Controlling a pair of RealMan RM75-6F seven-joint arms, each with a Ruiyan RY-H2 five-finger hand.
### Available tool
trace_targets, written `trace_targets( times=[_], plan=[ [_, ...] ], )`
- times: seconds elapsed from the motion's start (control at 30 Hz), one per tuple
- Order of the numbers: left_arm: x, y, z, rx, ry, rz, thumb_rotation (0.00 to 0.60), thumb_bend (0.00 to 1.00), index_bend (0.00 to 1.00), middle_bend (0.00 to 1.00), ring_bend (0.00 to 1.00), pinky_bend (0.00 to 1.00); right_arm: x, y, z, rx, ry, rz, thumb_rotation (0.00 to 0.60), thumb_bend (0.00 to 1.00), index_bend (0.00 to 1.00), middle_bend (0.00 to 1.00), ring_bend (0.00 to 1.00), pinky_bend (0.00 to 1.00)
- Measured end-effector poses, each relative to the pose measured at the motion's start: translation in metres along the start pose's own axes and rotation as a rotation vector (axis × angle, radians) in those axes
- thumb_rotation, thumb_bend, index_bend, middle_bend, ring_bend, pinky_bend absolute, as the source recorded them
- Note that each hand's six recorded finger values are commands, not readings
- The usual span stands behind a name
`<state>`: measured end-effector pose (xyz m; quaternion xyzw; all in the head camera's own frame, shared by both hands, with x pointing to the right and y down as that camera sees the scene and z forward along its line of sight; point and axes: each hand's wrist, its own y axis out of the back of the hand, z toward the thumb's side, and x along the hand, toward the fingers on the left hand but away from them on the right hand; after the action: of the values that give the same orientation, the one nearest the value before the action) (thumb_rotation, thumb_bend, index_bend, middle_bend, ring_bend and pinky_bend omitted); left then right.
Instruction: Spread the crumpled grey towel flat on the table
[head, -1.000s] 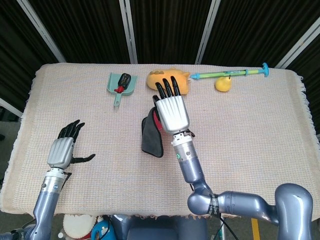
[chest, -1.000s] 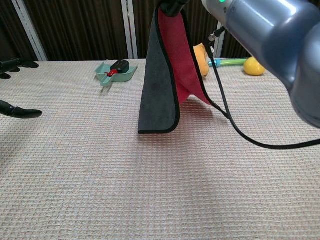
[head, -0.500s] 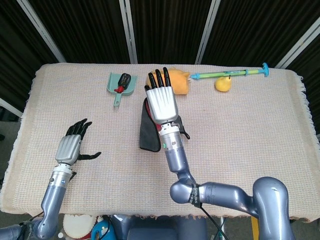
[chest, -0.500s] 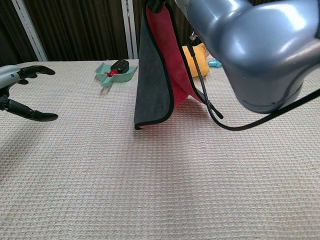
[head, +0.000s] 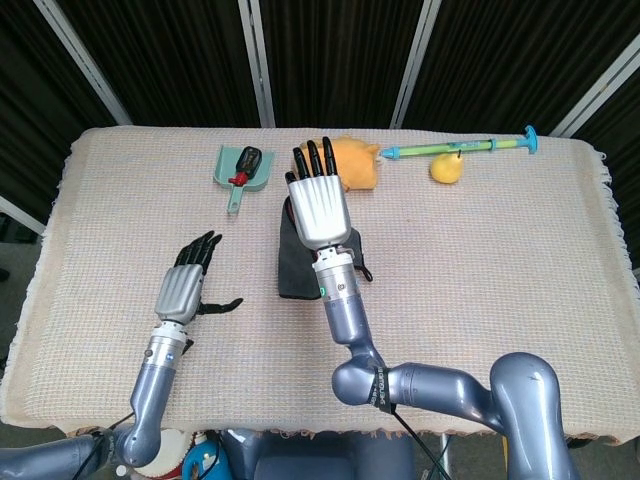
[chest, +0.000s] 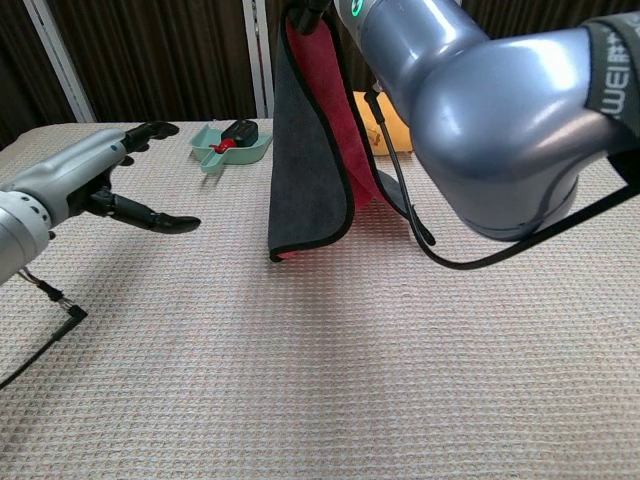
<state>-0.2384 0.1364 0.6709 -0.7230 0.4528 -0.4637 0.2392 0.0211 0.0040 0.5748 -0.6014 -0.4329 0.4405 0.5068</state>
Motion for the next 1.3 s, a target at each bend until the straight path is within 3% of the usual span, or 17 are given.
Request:
trace_targets(
  times=[0.27,0.83,1.3],
  plan=[
    [0.006,-0.013,0.02,0.035,-0.014,0.012,0.6,0.0,0.0,0.0,0.0,0.07,0.004,0.006,0.001,-0.006,0.003,-0.009,0.6,0.55,0.63,0.22,0.12,0.07],
    [0.013,-0.051,0.032,0.111,-0.029,0.026,0.6,0.0,0.0,0.0,0.0,0.07,0.011,0.018,-0.003,0.003,0.0,-0.023,0.6,0.55,0.63,0.22,0.12,0.07],
    [0.023,-0.065,0.046,0.133,-0.059,0.041,0.6,0.0,0.0,0.0,0.0,0.07,0.011,0.024,-0.006,0.0,0.001,-0.035,0.6,0.55,0.63,0.22,0.12,0.07]
  ],
)
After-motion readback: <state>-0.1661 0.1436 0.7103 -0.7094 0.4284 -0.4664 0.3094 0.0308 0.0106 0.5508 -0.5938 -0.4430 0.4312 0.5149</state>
